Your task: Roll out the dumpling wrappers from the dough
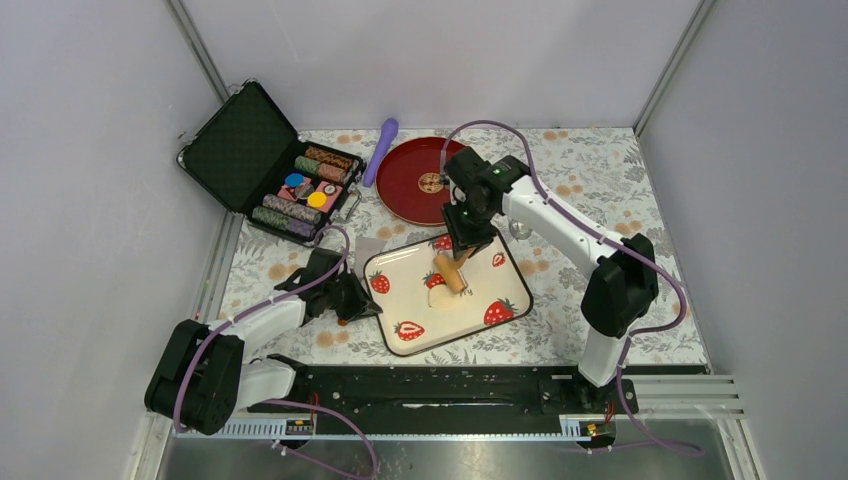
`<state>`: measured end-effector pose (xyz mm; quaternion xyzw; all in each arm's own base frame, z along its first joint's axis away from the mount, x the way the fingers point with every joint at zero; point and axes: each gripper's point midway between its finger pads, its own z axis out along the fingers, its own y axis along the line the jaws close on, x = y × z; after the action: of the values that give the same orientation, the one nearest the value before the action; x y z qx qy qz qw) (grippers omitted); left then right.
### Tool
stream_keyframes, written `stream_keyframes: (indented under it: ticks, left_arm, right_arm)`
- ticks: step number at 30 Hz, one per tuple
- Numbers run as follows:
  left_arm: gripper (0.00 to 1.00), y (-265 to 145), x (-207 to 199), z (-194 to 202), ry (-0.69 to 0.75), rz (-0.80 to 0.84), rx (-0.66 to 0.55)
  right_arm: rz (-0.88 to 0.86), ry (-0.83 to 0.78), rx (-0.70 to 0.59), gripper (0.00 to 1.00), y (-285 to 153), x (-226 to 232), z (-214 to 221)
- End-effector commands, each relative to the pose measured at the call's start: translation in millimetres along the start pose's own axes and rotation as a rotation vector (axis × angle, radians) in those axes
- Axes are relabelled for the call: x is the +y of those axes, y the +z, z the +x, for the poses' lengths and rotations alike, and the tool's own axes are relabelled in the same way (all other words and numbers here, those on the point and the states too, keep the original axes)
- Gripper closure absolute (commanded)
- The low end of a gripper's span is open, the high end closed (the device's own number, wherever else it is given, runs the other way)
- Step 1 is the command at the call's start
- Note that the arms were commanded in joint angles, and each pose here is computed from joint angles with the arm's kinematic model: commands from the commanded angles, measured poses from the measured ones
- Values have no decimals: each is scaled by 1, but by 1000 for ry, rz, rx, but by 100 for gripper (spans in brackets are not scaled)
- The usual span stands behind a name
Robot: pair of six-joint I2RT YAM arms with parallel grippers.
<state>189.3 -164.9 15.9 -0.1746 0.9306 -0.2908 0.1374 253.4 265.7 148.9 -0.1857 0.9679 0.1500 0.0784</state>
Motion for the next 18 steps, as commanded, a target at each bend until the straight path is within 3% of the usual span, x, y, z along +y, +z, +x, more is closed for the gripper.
stream_keyframes:
  ticks: [1, 18]
  left_arm:
    - [100, -1, 33, 11, 38, -133, 18]
    - [100, -1, 34, 12, 40, -134, 20]
  right_arm:
    - [135, -30, -6, 100, -16, -24, -2]
    - [131, -69, -4, 100, -20, -3, 5]
